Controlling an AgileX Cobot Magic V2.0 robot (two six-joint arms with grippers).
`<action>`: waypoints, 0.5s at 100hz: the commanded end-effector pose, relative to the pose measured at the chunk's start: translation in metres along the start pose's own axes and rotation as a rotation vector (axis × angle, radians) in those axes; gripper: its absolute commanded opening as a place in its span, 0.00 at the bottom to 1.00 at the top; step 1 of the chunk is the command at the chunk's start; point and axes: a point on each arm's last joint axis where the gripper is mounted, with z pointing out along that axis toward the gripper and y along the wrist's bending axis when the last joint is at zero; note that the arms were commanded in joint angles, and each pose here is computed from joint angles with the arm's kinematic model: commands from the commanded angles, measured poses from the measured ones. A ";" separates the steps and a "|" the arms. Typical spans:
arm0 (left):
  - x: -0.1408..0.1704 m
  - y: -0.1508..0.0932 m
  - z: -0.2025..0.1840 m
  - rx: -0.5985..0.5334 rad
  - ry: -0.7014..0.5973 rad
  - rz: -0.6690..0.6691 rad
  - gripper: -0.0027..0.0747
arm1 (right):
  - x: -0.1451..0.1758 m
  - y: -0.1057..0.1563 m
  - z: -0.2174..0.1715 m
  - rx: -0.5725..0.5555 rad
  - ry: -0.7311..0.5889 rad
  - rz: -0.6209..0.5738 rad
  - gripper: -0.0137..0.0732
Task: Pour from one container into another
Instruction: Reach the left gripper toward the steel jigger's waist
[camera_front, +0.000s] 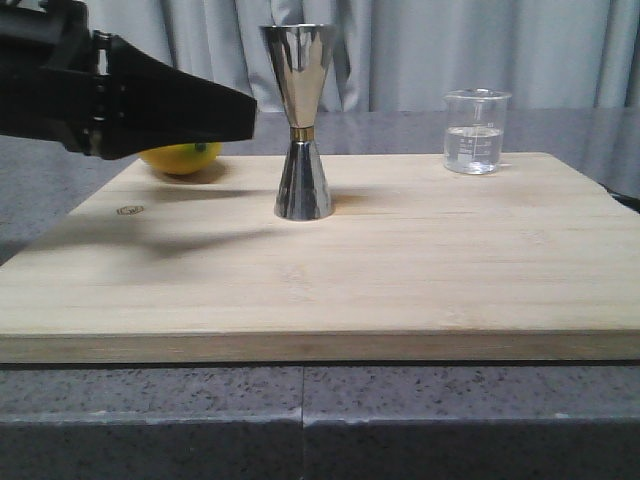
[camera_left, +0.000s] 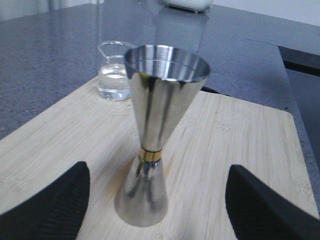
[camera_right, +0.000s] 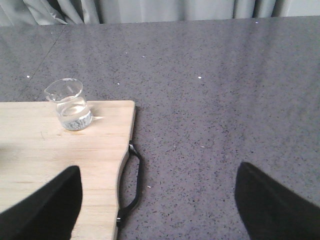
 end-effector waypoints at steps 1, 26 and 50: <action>-0.026 -0.007 0.007 0.073 -0.150 0.028 0.70 | -0.016 -0.001 -0.003 0.013 -0.089 0.000 0.83; -0.029 -0.003 0.036 0.146 -0.147 0.046 0.70 | -0.016 -0.001 -0.003 0.013 -0.089 0.000 0.83; -0.030 0.001 0.046 0.162 -0.146 0.057 0.70 | -0.016 -0.001 -0.003 0.013 -0.089 0.000 0.83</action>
